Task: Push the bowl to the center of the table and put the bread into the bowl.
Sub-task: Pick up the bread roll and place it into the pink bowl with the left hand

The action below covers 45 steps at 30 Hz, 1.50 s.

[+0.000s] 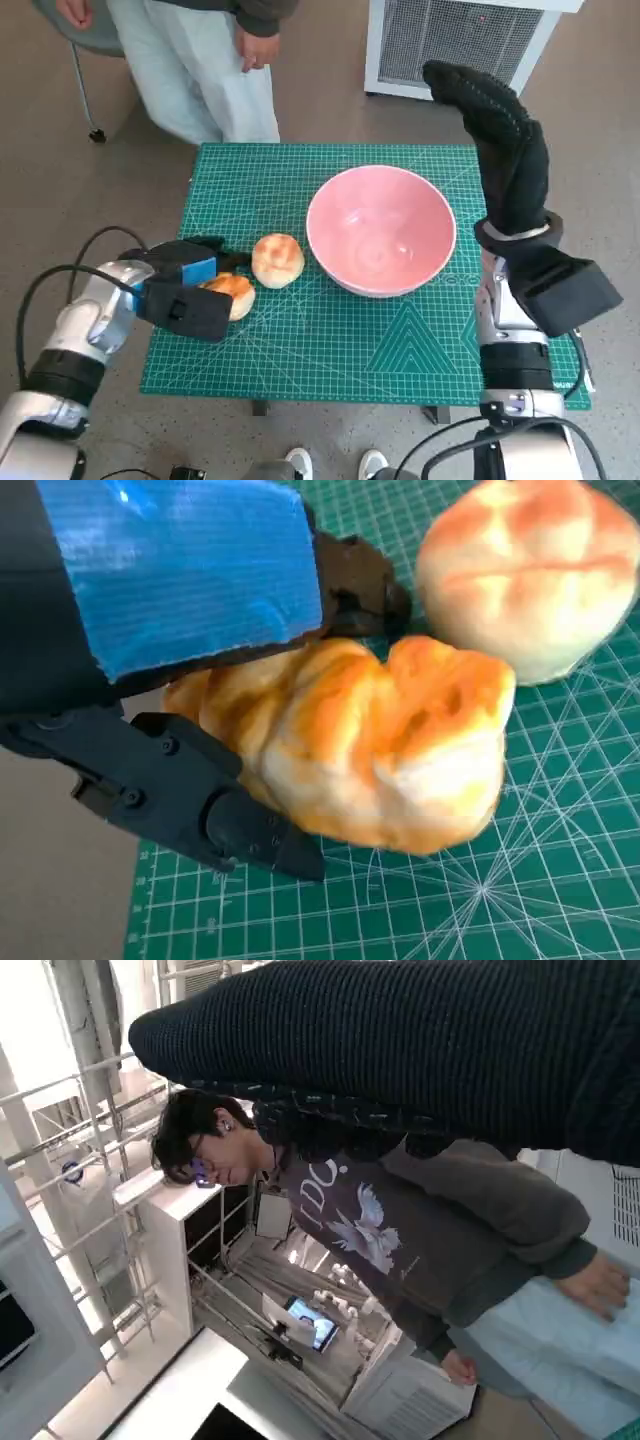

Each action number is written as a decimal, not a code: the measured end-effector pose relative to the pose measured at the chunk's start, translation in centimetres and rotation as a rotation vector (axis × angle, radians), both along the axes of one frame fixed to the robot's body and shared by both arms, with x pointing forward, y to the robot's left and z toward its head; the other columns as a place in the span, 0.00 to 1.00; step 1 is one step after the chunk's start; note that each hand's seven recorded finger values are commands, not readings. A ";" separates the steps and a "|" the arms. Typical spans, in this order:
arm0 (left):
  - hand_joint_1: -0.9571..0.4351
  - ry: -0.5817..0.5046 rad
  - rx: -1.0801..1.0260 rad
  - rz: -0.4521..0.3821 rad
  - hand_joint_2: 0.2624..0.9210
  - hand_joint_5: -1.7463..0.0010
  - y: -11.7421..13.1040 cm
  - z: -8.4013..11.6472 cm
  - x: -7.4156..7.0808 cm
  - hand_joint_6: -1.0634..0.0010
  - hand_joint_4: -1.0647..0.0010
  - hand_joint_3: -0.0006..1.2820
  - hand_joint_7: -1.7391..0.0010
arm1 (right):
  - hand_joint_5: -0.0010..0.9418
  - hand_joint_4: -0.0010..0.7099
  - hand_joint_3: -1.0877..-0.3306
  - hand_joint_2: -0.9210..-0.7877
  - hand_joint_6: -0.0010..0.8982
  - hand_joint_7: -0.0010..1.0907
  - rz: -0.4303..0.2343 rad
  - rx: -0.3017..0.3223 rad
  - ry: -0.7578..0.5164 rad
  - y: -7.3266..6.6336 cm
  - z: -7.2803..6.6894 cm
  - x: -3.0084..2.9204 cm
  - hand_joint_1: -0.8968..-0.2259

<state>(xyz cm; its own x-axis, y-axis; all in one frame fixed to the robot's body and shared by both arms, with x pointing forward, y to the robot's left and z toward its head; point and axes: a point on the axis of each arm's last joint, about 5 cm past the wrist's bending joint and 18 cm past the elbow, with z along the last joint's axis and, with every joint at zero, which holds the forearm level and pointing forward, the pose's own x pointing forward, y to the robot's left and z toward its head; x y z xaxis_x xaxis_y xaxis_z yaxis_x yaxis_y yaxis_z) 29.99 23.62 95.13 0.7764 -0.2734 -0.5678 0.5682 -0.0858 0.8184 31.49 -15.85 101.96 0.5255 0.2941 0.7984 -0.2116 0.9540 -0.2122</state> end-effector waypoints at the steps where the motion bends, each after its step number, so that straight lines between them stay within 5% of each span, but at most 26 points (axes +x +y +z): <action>1: 0.61 -0.005 -0.001 0.004 0.81 0.97 0.0 -0.1 0.0 0.51 0.61 0.02 0.82 | 0.01 0.39 0.40 0.00 0.03 0.61 0.000 0.000 0.000 0.0 0.0 -0.01 0.19; 3: 0.52 -0.020 -0.009 0.007 0.90 0.93 0.1 -0.2 0.1 0.46 0.43 0.06 0.55 | 0.01 0.39 0.40 0.00 0.03 0.61 0.000 0.000 0.000 0.0 0.0 -0.01 0.19; 5: 0.62 -0.038 -0.020 0.005 0.96 0.63 0.2 -0.3 0.0 0.42 0.37 0.05 0.38 | 0.00 0.39 0.41 0.00 0.03 0.61 0.000 0.000 -0.001 0.0 0.0 -0.03 0.19; 8: 0.67 -0.065 -0.039 -0.012 0.96 0.47 0.3 -0.5 -0.1 0.40 0.30 0.05 0.35 | 0.00 0.38 0.41 0.00 0.03 0.61 -0.002 0.001 -0.002 -0.1 0.0 -0.07 0.19; 12: 0.68 -0.082 -0.063 -0.031 0.96 0.39 0.8 -0.4 -0.7 0.38 0.29 0.05 0.35 | 0.00 0.38 0.41 0.00 0.03 0.60 -0.004 0.002 -0.001 -0.1 0.0 -0.12 0.19; 23: 0.69 -0.107 -0.181 -0.066 0.96 0.38 1.0 3.8 -2.4 0.38 0.27 0.05 0.34 | 0.00 0.38 0.40 0.00 0.04 0.60 -0.020 0.009 0.001 -0.4 -0.1 -0.20 0.19; 35: 0.69 -0.444 -0.304 -0.067 0.98 0.38 -0.3 12.3 -4.3 0.42 0.31 0.06 0.30 | 0.00 0.39 0.40 0.00 0.04 0.59 -0.022 0.008 0.003 -0.4 0.1 -0.22 0.19; 45: 0.69 -0.611 -0.461 -0.203 1.00 0.35 -5.1 15.4 -4.1 0.44 0.36 0.07 0.28 | 0.00 0.39 0.39 0.00 0.04 0.59 -0.036 0.002 -0.001 -1.0 0.2 -0.28 0.22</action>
